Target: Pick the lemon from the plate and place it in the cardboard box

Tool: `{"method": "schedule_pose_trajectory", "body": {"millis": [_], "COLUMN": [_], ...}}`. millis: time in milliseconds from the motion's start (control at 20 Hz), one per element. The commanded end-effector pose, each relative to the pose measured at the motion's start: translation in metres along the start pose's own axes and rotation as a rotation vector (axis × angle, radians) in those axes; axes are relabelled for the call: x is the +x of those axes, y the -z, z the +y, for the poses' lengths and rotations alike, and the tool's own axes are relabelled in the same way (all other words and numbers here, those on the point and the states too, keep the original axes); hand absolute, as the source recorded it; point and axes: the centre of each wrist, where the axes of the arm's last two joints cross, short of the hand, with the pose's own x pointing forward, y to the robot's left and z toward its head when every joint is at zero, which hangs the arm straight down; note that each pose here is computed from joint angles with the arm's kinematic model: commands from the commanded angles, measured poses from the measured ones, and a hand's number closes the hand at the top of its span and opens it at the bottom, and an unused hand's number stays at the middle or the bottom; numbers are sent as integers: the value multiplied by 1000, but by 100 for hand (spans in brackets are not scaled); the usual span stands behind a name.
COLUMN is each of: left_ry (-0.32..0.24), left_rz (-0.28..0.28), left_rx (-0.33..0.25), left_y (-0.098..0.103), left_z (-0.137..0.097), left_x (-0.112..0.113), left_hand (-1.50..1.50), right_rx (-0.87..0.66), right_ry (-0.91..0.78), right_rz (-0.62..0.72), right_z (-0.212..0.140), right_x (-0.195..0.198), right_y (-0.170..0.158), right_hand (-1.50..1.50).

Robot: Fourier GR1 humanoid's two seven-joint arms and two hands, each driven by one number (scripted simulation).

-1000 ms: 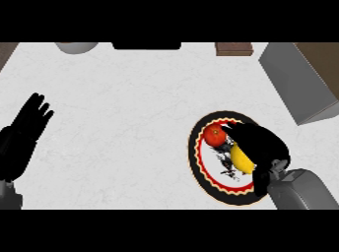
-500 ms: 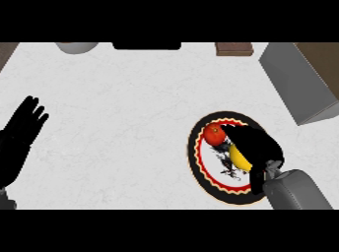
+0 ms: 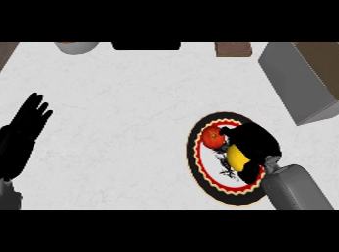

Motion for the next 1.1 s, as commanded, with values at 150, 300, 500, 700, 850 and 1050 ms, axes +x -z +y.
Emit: {"method": "schedule_pose_trajectory", "body": {"millis": [150,300,500,700,850,1050], "left_ry": [3,5,7,10,-4,6], "left_rz": [-11,-5,-19,-28,-33,-10], "left_rx": [17,-55,-61,-62,-53,-46], "left_y": [-9,1,-2,1,16,6], "left_z": [-2,-11,-19,-15,-18,-14], "left_x": [0,4,3,14,20,3], "left_hand": [0,0,0,0,0,0], "right_rx": [-12,-67,-128,-268,-344,-471], "right_ry": [58,250,410,365,308,284], "right_rz": [49,301,523,625,620,570], "right_z": [-26,-43,-79,-122,-136,-181], "right_x": [3,0,-6,-3,1,21], "right_y": [18,52,67,82,92,88], "right_hand": [150,150,150,150,150,150]}}
